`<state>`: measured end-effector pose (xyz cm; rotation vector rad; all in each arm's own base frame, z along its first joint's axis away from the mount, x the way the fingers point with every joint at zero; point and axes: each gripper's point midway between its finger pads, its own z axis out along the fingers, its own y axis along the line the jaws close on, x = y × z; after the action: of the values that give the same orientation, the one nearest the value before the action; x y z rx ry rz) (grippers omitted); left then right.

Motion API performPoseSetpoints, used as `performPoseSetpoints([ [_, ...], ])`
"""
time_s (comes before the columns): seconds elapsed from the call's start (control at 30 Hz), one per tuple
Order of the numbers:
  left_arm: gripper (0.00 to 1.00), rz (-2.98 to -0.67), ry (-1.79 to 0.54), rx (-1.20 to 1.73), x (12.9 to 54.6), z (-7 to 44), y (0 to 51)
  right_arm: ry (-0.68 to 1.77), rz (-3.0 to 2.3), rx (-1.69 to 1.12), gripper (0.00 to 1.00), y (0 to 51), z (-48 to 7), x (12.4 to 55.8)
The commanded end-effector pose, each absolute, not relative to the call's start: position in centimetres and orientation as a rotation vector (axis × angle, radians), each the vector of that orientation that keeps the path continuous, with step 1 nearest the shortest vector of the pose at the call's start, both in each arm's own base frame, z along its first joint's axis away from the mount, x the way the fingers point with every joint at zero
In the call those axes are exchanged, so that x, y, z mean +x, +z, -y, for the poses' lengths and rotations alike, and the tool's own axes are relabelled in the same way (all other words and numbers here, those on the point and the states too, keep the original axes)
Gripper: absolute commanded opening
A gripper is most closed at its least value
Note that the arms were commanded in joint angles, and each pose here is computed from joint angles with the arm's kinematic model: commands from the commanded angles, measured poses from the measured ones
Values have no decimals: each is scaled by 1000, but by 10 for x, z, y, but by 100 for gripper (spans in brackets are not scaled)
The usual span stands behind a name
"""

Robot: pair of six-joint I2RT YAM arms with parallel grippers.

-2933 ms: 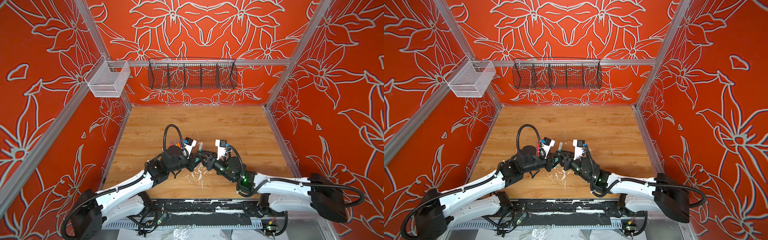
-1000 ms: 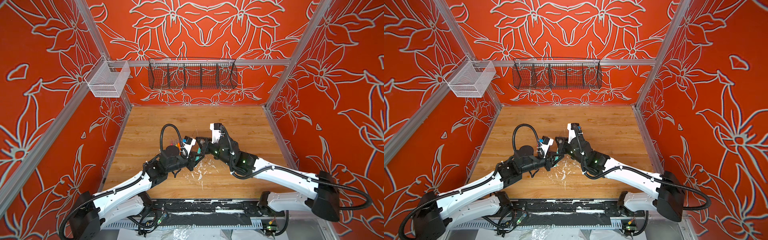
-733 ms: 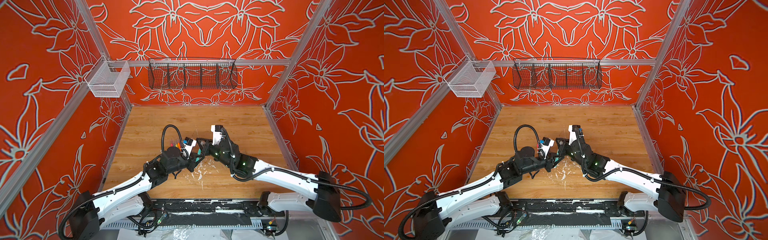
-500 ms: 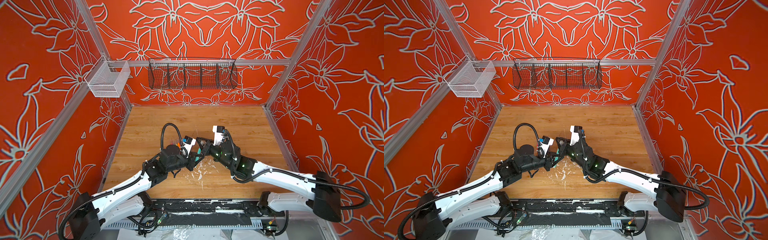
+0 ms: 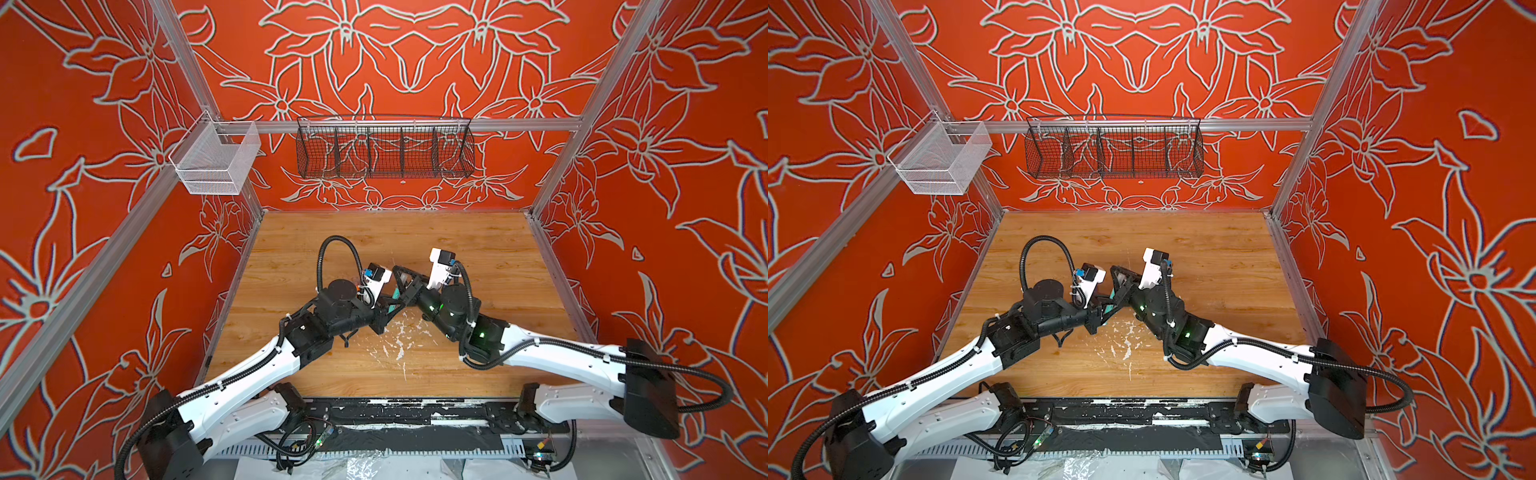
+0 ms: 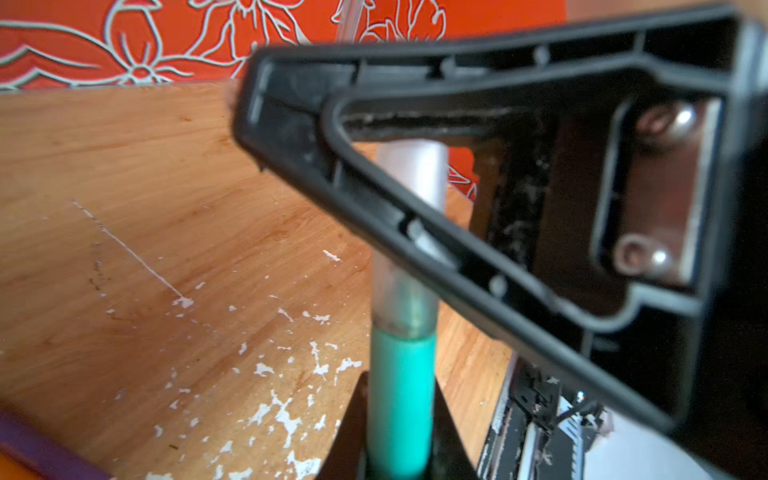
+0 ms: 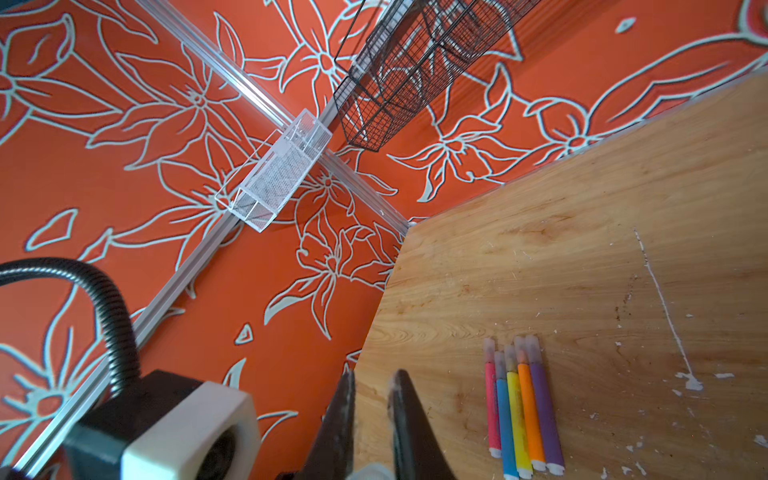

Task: Insert the pens into the pen caps
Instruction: 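Press the cap down onto the teal marker with the right gripper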

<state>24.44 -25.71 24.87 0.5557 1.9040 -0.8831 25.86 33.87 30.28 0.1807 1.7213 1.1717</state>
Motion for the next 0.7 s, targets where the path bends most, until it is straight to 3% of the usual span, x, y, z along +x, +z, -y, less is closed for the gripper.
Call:
performPoseSetpoints([
  [0.0,0,-1452,-615,60,317,183,379,1304,-2104,-195,0,216,-402,159],
  [0.43,0,-1444,-862,-47,320,138,385,1475,-1970,-354,0,237,-414,125],
  [0.67,0,-1479,-839,-34,314,136,374,1304,-1987,-303,0,242,-397,144],
])
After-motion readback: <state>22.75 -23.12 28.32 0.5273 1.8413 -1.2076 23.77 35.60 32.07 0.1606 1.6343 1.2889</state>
